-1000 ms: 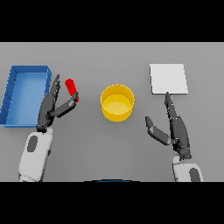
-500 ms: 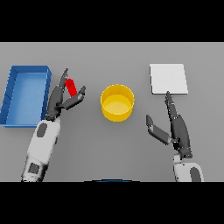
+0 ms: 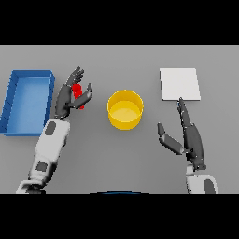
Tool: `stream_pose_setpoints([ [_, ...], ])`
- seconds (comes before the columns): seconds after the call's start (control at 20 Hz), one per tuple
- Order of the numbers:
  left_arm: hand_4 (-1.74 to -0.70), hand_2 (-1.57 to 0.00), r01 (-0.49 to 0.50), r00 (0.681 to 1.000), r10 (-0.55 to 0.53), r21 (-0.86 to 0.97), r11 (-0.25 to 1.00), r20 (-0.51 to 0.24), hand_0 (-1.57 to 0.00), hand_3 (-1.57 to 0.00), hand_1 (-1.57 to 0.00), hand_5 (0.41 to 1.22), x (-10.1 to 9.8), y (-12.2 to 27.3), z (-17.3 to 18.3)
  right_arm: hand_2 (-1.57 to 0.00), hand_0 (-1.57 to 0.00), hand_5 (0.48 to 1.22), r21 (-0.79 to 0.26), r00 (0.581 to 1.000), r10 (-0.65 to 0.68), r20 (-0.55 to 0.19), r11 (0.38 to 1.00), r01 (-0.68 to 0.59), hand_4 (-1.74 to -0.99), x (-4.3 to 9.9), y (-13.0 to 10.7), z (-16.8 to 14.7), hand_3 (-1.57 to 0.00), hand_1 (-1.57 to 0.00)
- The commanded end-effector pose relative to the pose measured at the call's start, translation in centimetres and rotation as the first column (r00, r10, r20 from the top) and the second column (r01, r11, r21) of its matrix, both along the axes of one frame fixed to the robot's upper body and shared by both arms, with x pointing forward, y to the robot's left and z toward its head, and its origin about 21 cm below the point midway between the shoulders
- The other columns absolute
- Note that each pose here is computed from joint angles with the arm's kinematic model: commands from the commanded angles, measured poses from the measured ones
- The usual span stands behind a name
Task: Pick up the red beaker and tilt it to pour out 1 green nut into yellow bowl. Pick up the yellow bowl and place it on the metallic measuring scale.
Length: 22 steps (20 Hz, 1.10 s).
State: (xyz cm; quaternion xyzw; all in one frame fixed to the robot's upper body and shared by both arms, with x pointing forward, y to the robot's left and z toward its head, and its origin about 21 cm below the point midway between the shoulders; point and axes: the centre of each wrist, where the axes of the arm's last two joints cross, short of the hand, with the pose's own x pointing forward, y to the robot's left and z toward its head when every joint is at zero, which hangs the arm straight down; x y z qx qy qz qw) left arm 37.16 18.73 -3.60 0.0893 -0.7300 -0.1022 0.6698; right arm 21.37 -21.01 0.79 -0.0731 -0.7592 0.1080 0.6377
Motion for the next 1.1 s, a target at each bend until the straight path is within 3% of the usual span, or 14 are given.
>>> stream_pose_setpoints([
  [0.0, -1.42, -0.6, -0.012, 1.0, 0.012, -0.008, 1.0, -0.007, -0.57, -0.42, -0.61, 0.86, 0.2, -0.4, 0.0, 0.0, 0.0, 0.688, 0.002, 1.0, -0.002, -0.005, 1.0, 0.002, -1.247, 0.2, -0.1, 0.1, 0.0, 0.0],
  [0.15, -1.57, -1.07, 0.023, 0.998, -0.022, -0.015, 1.0, 0.054, -1.06, -0.89, -1.08, 1.036, 0.0, -0.9, -0.5, 0.0, 0.0, 0.693, -0.003, 1.0, -0.005, -0.014, 1.0, 0.005, -1.24, 0.3, -0.1, 0.3, 0.0, 0.0],
  [0.25, -1.57, -1.25, 0.02, 0.999, -0.019, -0.031, 0.999, 0.048, -1.24, -1.11, -1.25, 1.103, 0.1, -1.0, -0.5, 0.0, 0.0, 0.686, 0.003, 1.0, 0.0, -0.019, 1.0, 0.0, -1.233, 0.1, 0.0, -0.1, 0.0, 0.0],
  [0.4, -1.65, -1.41, 0.002, 0.999, 0.001, -0.047, 0.999, 0.052, -1.4, -1.34, -1.41, 1.127, 0.1, -1.5, -0.5, 0.0, 0.0, 0.677, -0.002, 1.0, -0.002, -0.007, 1.0, 0.002, -1.207, 0.5, -0.1, 0.1, 0.0, 0.0],
  [0.7, -1.72, -1.53, 0.012, 0.994, -0.015, 0.025, 1.0, 0.104, -1.53, -1.51, -1.53, 1.126, 1.5, -0.7, 2.9, 0.0, 0.0, 0.659, -0.053, 1.0, -0.016, 0.008, 0.998, 0.016, -1.127, 0.7, 0.3, 0.1, 0.0, 0.0],
  [0.9, -1.73, -1.55, 0.094, 0.979, -0.139, 0.271, 0.958, 0.151, -1.55, -1.55, -1.55, 1.137, 2.2, -0.5, 6.1, 0.0, 0.0, 0.658, -0.072, 1.0, -0.016, 0.011, 0.997, 0.017, -1.101, 0.6, 0.5, -0.3, 0.0, 0.0],
  [1.05, -1.74, -1.56, 0.15, 0.966, -0.229, 0.465, 0.873, 0.118, -1.56, -1.55, -1.56, 1.132, 2.3, -0.5, 7.8, 0.0, 0.0, 0.663, -0.067, 1.0, -0.008, 0.019, 0.998, 0.009, -1.092, 0.1, 0.2, -0.1, 0.0, 0.0],
])
